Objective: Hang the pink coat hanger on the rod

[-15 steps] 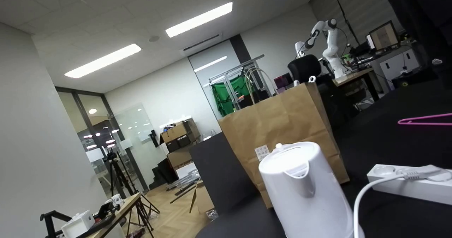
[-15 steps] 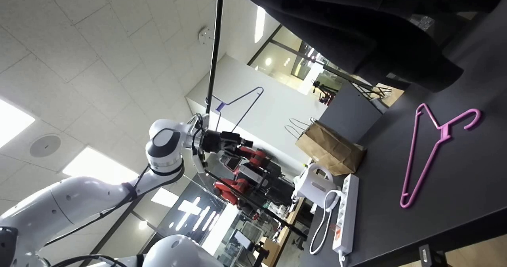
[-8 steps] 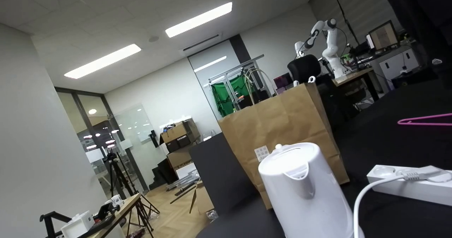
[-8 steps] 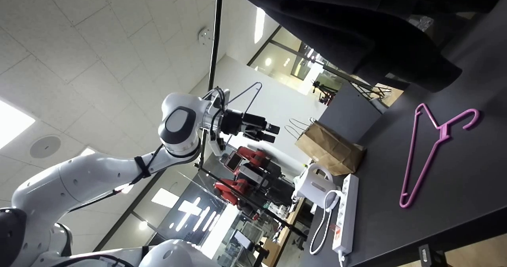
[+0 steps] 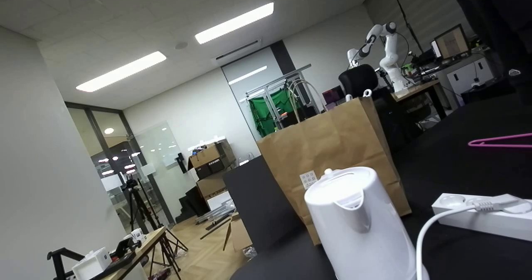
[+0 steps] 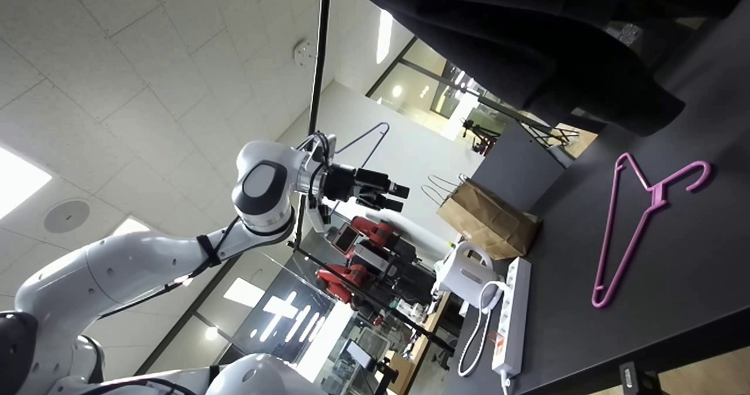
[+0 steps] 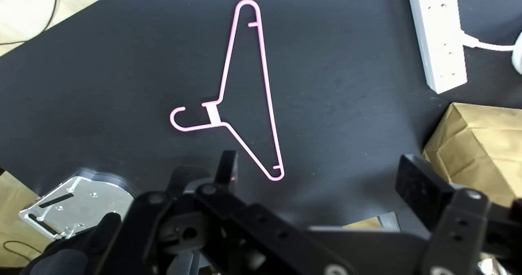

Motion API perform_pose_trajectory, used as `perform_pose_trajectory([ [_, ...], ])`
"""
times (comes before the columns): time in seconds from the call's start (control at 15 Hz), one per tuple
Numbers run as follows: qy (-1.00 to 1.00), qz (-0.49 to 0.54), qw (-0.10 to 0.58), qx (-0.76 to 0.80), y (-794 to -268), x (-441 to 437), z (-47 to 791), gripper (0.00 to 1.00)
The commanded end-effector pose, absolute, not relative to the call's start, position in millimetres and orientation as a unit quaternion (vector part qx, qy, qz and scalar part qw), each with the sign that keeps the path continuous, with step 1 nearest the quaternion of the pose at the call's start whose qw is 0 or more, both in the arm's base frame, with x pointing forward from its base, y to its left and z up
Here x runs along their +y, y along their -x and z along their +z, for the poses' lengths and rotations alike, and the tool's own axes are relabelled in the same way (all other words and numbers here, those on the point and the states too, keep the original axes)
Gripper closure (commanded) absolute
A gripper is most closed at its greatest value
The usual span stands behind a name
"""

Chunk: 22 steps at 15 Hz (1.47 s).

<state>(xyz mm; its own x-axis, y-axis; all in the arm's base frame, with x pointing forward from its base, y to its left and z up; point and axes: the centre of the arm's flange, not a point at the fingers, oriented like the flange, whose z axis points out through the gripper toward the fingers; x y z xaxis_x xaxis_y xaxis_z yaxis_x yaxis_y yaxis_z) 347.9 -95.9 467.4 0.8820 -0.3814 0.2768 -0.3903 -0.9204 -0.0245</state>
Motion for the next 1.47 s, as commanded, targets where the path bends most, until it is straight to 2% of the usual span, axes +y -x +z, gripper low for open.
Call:
perform_pose_trajectory([
  [0.0, -0.961, 0.149, -0.002, -0.232, -354, -117, 455, 0.0],
  [0.4, -0.931, 0.165, -0.034, -0.324, -364, -192, 403, 0.0],
  [0.53, -0.94, 0.15, -0.019, -0.307, -373, -204, 382, 0.0],
  [0.93, -0.967, 0.11, 0.014, -0.228, -409, -208, 328, 0.0],
  [1.07, -0.976, 0.064, 0.016, -0.206, -422, -204, 317, 0.0],
  [1.13, -0.97, 0.094, 0.01, -0.224, -396, -197, 321, 0.0],
  [1.4, -0.971, 0.087, 0.011, -0.222, -400, -197, 314, 0.0],
])
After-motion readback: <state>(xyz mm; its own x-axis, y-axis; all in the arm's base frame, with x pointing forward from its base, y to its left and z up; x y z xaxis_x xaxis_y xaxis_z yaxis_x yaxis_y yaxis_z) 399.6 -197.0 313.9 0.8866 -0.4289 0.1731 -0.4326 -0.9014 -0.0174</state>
